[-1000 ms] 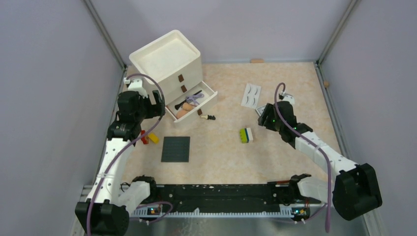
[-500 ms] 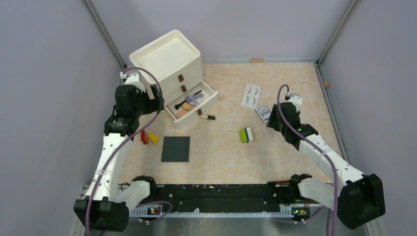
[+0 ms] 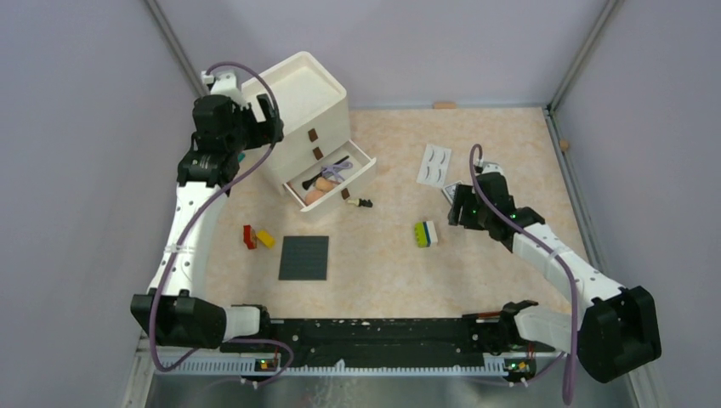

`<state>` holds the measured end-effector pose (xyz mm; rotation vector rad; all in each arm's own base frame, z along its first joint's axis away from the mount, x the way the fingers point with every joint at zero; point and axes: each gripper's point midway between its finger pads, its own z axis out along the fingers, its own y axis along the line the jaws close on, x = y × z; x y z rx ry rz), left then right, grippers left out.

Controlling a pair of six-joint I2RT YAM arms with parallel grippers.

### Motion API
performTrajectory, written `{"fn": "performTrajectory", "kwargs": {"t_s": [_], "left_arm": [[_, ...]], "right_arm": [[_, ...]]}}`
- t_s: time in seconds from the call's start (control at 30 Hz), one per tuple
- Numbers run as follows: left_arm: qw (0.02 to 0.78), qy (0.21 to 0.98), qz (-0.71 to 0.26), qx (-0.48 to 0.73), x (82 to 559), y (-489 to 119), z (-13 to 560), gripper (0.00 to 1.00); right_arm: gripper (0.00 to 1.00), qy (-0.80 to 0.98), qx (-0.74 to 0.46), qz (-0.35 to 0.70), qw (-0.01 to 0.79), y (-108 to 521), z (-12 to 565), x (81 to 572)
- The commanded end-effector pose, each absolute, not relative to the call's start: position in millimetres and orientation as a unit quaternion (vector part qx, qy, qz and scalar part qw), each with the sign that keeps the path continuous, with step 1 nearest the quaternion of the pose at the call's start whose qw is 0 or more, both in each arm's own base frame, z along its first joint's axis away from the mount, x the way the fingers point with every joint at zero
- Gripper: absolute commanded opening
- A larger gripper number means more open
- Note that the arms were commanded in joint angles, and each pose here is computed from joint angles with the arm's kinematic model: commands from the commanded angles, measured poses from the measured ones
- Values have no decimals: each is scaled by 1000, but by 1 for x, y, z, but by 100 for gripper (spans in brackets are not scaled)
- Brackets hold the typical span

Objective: Organize the makeup
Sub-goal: Close the drawer in the storage box.

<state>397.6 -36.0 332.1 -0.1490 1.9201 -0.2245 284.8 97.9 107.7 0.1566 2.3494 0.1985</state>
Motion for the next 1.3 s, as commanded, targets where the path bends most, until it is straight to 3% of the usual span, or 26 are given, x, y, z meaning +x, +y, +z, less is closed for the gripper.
{"fn": "performTrajectory", "kwargs": {"t_s": [0.0,0.2,0.57,0.8,1.0,1.17,1.27], "left_arm": [[596,794,-116,-40,401,-48,363,99],[580,807,-105,-38,392,-45,335,99],[564,820,-85,-36,370,-38,294,99],[565,821,-79,-31,364,-37,286,99],[576,813,-77,-30,369,-36,305,99],[616,780,-112,-21,393,-49,375,99],[626,770,-116,-22,415,-51,398,99]], "right_arm": [[62,926,41,149,345,128,127,279],[70,936,166,199,240,143,111,247],[99,888,428,21,163,76,76,190],[95,895,424,25,139,77,63,170],[82,905,348,152,191,120,86,218],[79,883,291,217,298,149,146,272],[71,872,242,264,332,178,169,301]]}}
